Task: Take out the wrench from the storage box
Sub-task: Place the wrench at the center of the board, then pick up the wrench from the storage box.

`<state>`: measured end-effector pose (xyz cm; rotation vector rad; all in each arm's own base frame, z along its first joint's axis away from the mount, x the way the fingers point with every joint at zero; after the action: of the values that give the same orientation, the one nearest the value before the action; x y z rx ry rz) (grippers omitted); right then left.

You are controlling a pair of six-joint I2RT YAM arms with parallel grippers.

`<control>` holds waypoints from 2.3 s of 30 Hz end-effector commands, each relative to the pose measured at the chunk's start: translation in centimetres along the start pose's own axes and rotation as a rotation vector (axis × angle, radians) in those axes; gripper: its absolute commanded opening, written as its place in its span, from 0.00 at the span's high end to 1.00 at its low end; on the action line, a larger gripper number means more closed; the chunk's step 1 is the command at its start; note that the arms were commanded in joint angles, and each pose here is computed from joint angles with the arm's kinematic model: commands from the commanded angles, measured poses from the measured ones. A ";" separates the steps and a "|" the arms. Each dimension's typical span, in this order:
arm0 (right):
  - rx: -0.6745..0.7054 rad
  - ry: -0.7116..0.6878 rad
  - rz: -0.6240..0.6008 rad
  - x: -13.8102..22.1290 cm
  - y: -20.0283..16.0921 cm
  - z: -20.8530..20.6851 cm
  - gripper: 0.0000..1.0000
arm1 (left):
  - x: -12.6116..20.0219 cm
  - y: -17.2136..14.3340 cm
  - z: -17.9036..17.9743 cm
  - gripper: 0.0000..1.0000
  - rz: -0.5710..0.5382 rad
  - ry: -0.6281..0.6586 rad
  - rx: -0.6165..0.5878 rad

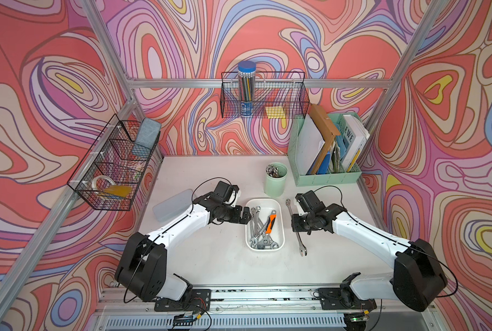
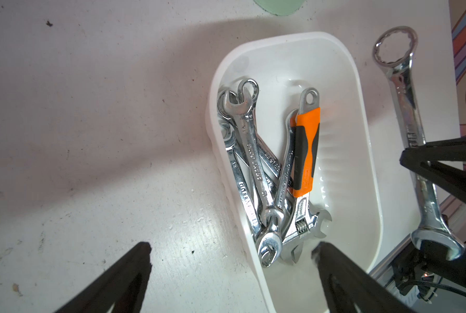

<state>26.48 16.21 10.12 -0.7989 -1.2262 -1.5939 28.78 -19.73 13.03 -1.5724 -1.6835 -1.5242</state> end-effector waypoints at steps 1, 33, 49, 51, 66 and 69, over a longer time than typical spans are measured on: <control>-0.024 0.108 -0.104 -0.9 2.8 1.4 1.00 | 0.2 -0.3 0.4 0.01 -0.004 0.013 0.010; -0.159 0.033 0.019 -6.5 0.9 -3.0 0.88 | -0.5 -1.2 1.0 0.01 0.076 0.047 -0.007; -0.169 -0.015 0.015 -5.3 0.9 -3.7 0.75 | -0.7 -1.5 1.1 0.01 0.090 0.050 -0.009; -0.162 -0.003 0.001 -4.3 1.5 -3.2 0.73 | -0.5 -1.4 1.1 0.01 0.088 0.049 -0.011; -0.266 0.014 -0.065 3.7 3.0 8.8 0.57 | 1.0 -0.6 0.3 0.01 0.044 0.032 -0.019; -0.319 -0.079 -0.043 2.0 1.9 9.8 0.60 | 1.0 -0.8 0.2 0.01 0.051 0.025 -0.026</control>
<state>27.77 25.88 18.21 -0.7764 -1.0459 -1.8015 28.18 -19.01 12.52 -1.5728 -1.6035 -1.5301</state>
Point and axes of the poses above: each gripper's point midway between its finger pads, its own x axis back along the fingers, its own z axis along the line the jaws close on, y = z × x, the point moved 2 cm from there along x, back along the fingers, and after that the axes turned 6 degrees about -x, right-handed, at the moved point
